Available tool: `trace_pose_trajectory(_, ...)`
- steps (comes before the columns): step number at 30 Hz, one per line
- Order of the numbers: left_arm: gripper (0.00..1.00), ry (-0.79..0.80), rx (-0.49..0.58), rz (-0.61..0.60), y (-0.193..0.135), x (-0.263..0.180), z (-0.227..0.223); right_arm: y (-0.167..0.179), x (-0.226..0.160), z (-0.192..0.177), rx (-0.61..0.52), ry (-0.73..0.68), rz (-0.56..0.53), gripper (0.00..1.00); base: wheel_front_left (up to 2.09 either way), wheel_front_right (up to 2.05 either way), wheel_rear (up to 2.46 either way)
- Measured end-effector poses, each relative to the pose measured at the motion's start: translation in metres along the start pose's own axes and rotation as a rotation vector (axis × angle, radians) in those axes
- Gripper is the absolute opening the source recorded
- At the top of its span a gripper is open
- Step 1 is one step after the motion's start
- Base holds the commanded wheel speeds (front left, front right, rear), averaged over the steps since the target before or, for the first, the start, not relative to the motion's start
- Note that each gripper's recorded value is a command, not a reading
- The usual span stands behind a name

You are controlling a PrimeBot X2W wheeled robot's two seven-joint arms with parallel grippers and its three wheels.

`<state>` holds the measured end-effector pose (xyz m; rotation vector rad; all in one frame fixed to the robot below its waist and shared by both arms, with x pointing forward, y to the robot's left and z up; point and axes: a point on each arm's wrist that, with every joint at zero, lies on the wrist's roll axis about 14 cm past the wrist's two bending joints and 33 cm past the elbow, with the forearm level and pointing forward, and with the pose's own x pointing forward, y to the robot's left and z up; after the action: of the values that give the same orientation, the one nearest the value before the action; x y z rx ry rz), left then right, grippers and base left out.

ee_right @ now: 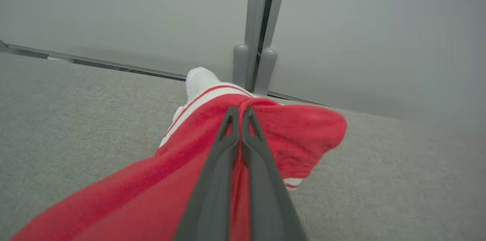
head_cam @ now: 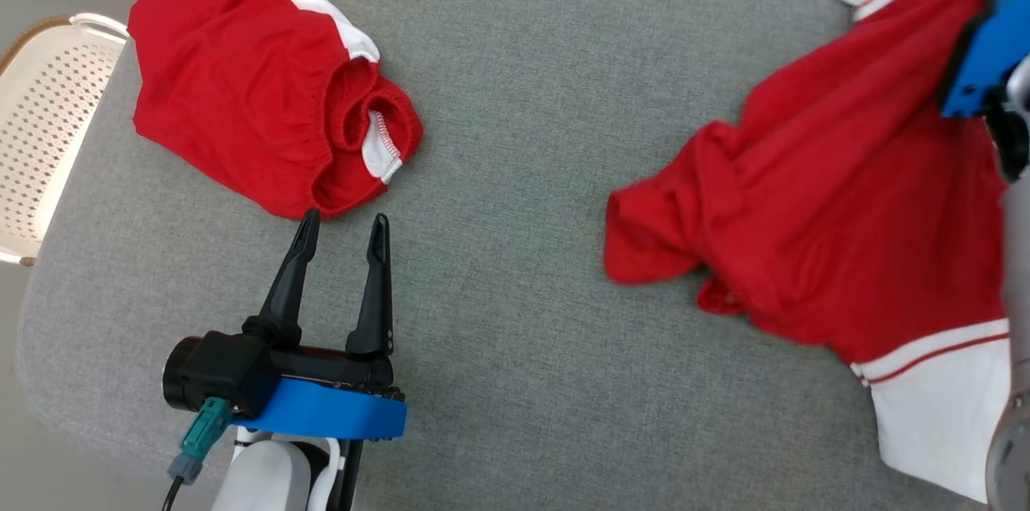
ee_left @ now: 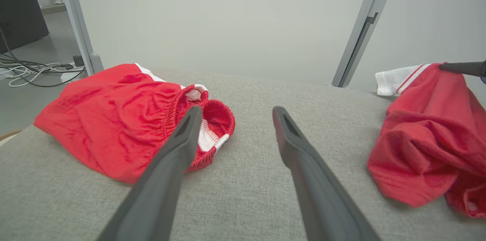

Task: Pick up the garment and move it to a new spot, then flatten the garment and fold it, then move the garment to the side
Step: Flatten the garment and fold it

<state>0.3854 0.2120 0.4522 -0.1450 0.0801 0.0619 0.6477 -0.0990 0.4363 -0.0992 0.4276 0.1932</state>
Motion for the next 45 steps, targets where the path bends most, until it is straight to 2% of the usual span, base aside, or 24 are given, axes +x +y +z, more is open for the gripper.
trace_pose_trajectory(2, 1.0, -0.003, 0.001, -0.009, -0.002, 0.001, 0.001, -0.035, -0.006, 0.009, 0.04, -0.055, -0.087, 0.0, 0.0, 0.0, 0.0)
trace_pose_trajectory(7, 1.0, -0.009, 0.007, -0.027, -0.007, 0.004, 0.002, -0.078, -0.022, 0.012, 0.087, -0.12, -0.199, 0.0, 0.0, 0.0, 0.0)
trace_pose_trajectory(8, 1.0, -0.011, 0.007, -0.03, -0.008, 0.004, 0.002, -0.081, -0.024, 0.01, 0.09, -0.117, -0.208, 0.16, 0.0, 0.0, 0.0)
trace_pose_trajectory(9, 1.0, -0.012, 0.007, -0.032, -0.009, 0.005, 0.003, -0.08, -0.026, 0.006, 0.086, -0.105, -0.207, 1.0, 0.0, 0.0, 0.0)
trace_pose_trajectory(17, 1.0, -0.045, 0.008, -0.064, -0.019, 0.003, 0.013, -0.034, -0.045, -0.02, 0.057, -0.019, -0.091, 1.0, 0.0, 0.0, 0.0)
trace_pose_trajectory(23, 1.0, -0.056, 0.004, -0.072, -0.021, -0.009, 0.017, -0.013, -0.071, -0.042, 0.056, 0.028, -0.03, 1.0, 0.0, 0.0, 0.0)
trace_pose_trajectory(25, 1.0, -0.056, 0.003, -0.076, -0.022, -0.013, 0.017, -0.016, -0.083, -0.051, 0.05, 0.041, -0.034, 1.0, 0.0, 0.0, 0.0)
trace_pose_trajectory(28, 1.0, -0.063, 0.003, -0.084, -0.024, -0.017, 0.019, -0.04, -0.102, -0.069, 0.047, 0.069, -0.081, 1.0, 0.0, 0.0, 0.0)
trace_pose_trajectory(34, 1.0, -0.069, 0.001, -0.116, -0.032, -0.017, 0.021, -0.08, -0.129, -0.096, 0.11, 0.133, -0.172, 1.0, 0.0, 0.0, 0.0)
trace_pose_trajectory(40, 1.0, -0.061, 0.014, -0.131, -0.035, -0.009, 0.019, -0.086, -0.124, -0.121, 0.151, 0.234, -0.187, 1.0, 0.0, 0.0, 0.0)
trace_pose_trajectory(45, 1.0, -0.048, 0.021, -0.118, -0.03, -0.004, 0.014, -0.068, -0.11, -0.132, 0.178, 0.286, -0.15, 1.0, 0.0, 0.0, 0.0)
